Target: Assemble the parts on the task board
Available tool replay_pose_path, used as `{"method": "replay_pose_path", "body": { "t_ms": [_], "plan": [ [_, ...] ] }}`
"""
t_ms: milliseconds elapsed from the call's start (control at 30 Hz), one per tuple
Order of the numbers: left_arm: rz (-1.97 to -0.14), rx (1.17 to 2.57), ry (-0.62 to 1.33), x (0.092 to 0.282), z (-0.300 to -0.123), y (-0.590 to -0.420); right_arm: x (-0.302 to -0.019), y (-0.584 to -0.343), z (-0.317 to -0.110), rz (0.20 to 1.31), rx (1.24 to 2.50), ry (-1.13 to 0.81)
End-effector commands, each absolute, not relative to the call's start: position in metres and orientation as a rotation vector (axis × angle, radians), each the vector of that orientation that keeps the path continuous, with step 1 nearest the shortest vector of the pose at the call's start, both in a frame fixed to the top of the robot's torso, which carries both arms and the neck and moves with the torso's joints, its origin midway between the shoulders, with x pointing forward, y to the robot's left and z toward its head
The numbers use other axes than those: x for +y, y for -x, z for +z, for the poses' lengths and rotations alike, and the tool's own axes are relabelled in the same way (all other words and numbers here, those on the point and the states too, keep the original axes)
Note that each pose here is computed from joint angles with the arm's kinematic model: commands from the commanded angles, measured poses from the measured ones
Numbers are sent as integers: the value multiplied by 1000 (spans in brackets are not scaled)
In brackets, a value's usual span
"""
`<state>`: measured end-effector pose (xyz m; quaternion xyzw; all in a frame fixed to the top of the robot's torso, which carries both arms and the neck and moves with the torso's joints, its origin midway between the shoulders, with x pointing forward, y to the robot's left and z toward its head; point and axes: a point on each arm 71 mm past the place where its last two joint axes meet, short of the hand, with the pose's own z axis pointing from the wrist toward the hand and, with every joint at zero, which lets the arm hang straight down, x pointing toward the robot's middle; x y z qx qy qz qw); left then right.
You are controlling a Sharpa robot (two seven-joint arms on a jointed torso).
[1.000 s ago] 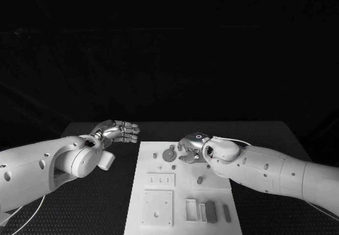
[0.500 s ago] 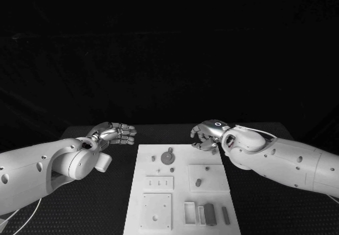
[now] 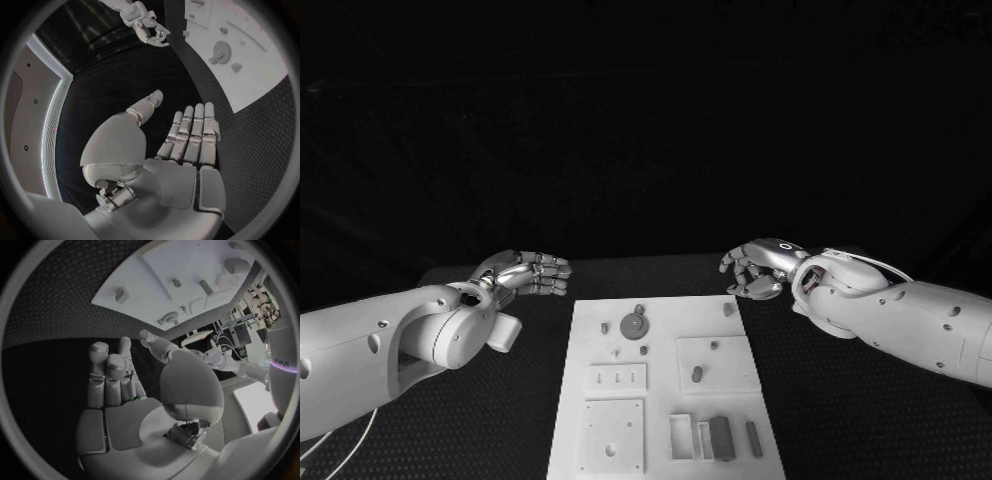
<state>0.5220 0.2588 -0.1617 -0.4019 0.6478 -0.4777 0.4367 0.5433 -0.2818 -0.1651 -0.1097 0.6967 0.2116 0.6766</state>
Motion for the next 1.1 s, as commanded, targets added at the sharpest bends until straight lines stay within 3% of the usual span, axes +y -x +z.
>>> {"method": "replay_pose_path", "body": {
  "t_ms": [33, 500, 767, 1100],
  "plan": [
    [-1210, 1603, 978, 257, -159, -523, -291, -547, -169, 536, 1603, 241],
    [-1208, 1606, 980, 258, -160, -523, -321, -553, -201, 442, 1707, 213],
    [-1208, 1608, 980, 258, -160, -524, -316, -550, -218, 453, 1733, 210],
    [-1211, 1612, 979, 257, -160, -523, -307, -552, -226, 452, 1724, 202]
  ]
}}
